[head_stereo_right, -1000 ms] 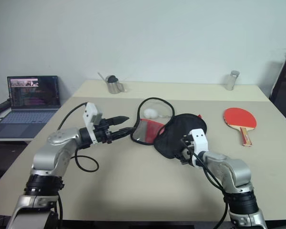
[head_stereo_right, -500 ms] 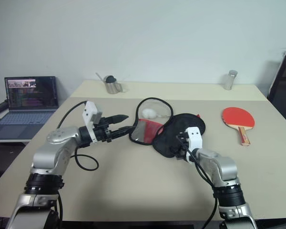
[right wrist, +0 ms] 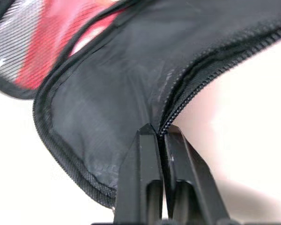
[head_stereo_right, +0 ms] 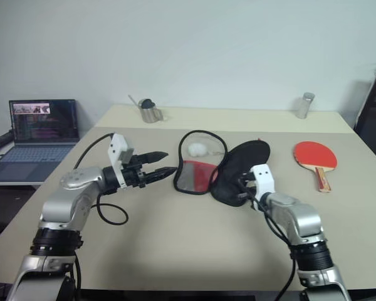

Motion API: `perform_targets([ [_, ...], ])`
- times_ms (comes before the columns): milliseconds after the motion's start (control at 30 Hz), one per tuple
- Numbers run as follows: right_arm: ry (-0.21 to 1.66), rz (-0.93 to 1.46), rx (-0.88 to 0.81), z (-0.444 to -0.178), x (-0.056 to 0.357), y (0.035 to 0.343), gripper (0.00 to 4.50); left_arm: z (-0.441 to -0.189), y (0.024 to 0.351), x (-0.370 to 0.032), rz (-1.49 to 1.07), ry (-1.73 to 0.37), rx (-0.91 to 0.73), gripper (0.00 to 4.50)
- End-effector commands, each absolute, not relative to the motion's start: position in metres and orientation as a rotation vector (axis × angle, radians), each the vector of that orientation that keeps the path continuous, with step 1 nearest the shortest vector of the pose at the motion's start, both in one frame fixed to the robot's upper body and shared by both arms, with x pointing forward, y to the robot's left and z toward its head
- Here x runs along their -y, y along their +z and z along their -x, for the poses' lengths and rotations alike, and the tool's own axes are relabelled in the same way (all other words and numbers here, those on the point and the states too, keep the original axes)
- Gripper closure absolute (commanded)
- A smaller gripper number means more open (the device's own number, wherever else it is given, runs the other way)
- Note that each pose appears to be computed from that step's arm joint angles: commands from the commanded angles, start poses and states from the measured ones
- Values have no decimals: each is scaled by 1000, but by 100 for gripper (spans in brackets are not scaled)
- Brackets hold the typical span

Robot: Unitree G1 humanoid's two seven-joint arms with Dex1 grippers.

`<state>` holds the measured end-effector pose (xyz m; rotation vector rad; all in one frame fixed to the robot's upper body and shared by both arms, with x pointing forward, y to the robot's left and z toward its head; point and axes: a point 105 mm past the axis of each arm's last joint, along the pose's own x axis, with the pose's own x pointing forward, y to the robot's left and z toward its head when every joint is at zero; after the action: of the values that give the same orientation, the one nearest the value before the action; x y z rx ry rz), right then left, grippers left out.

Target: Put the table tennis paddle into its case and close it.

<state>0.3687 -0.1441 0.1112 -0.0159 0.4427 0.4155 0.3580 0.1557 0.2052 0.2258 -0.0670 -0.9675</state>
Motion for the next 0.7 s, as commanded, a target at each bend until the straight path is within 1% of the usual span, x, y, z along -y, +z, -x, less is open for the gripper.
perform_targets([
  [33,411,24,-409,-367,164,130,448,-356,213,-154,-257,-980,93,124],
  [333,488,156,-540,-352,195,124,448,-355,210,-151,-258,-1003,79,124],
  [500,503,228,-546,-360,204,129,448,-353,207,-148,-255,-1008,72,124],
  [700,538,260,-536,-370,198,134,448,-351,206,-148,-251,-1008,67,124],
])
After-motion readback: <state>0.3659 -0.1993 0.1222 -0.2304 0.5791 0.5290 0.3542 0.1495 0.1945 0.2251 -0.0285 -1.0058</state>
